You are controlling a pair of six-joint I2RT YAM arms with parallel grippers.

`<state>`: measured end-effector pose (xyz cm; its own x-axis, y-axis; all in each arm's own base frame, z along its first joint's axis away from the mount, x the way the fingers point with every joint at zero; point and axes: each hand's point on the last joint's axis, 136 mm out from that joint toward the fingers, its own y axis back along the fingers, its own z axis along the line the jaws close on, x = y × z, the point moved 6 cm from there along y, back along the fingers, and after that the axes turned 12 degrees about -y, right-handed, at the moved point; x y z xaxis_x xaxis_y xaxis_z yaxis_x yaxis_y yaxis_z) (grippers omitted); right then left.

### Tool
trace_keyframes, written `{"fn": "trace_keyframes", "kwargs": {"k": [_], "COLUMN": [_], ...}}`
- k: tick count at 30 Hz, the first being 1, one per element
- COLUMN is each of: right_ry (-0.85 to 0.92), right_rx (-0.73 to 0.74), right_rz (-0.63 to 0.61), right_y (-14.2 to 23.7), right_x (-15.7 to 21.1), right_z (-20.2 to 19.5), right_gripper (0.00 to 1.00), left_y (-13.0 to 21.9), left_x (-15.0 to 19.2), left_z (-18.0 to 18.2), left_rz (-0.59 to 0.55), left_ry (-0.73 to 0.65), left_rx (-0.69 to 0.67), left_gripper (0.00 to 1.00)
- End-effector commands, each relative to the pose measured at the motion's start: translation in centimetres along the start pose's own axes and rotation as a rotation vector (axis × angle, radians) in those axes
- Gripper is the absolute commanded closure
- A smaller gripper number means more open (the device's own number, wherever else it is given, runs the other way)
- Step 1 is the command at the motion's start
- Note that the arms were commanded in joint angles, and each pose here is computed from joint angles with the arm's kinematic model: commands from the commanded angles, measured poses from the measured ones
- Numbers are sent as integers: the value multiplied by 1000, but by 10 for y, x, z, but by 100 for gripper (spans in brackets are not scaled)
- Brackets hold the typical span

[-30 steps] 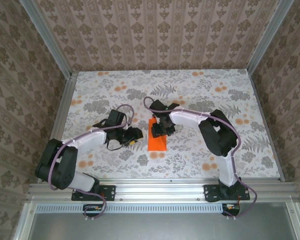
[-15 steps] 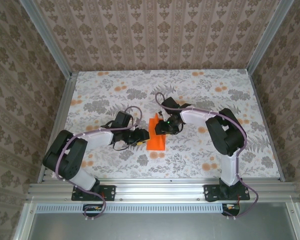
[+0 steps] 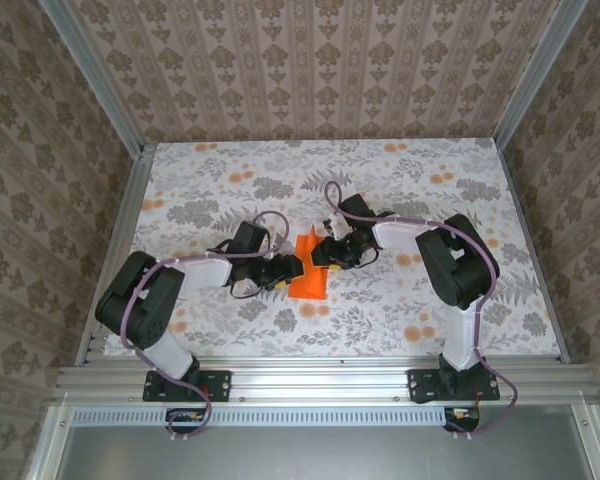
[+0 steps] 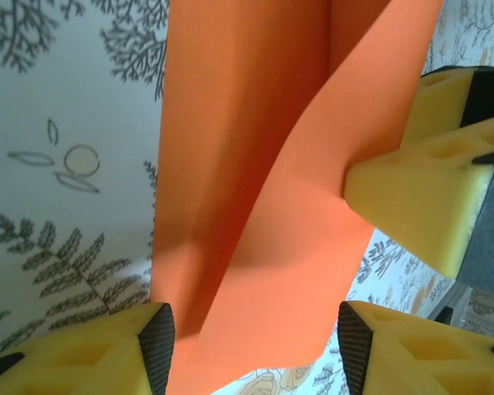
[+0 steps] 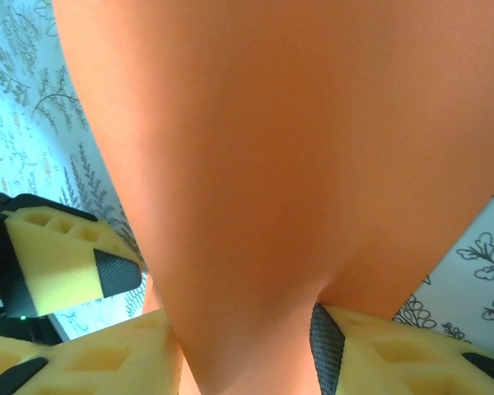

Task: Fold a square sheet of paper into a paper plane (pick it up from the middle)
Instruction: Fold the triangle a second time at the center of the table.

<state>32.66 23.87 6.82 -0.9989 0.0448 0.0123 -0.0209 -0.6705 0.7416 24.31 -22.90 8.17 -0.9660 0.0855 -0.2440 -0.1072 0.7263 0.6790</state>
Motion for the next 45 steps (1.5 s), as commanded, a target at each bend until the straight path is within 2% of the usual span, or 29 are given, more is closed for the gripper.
{"fn": "trace_keyframes", "kwargs": {"k": [1,7,12,20,25,27,33,40,45], "right_ry": [-55,-72,-80,-95,-90,-90,-72,-25,-47], "right_rx": [37,-5,-16,-21,-18,-13,18,58,131], "right_rz": [60,52,55,57,46,33,-21,-108,-121], "right_y": [-18,-17,-18,-19,-16,-14,-1,10,1], "right_x": [16,15,15,17,17,16,9,2,-1], "right_z": [-27,-28,-27,-29,-28,-26,-11,15,7], "right_gripper": [52,50,49,37,36,37,50,62,65], "left_y": [-4,-6,-8,-4,0,0,-2,-2,0], "left_x": [-2,1,2,-1,-1,1,-2,-6,-7], "left_z": [1,2,-4,-6,0,2,7,8,6], "left_rz": [10,28,44,4,-11,-5,4,12,6], "left_ry": [-27,-18,-23,-2,8,13,21,36,39], "left_rx": [0,7,70,128,79,63,7,-26,-22], "left_gripper": [42,39,41,50,61,66,84,90,90]}}
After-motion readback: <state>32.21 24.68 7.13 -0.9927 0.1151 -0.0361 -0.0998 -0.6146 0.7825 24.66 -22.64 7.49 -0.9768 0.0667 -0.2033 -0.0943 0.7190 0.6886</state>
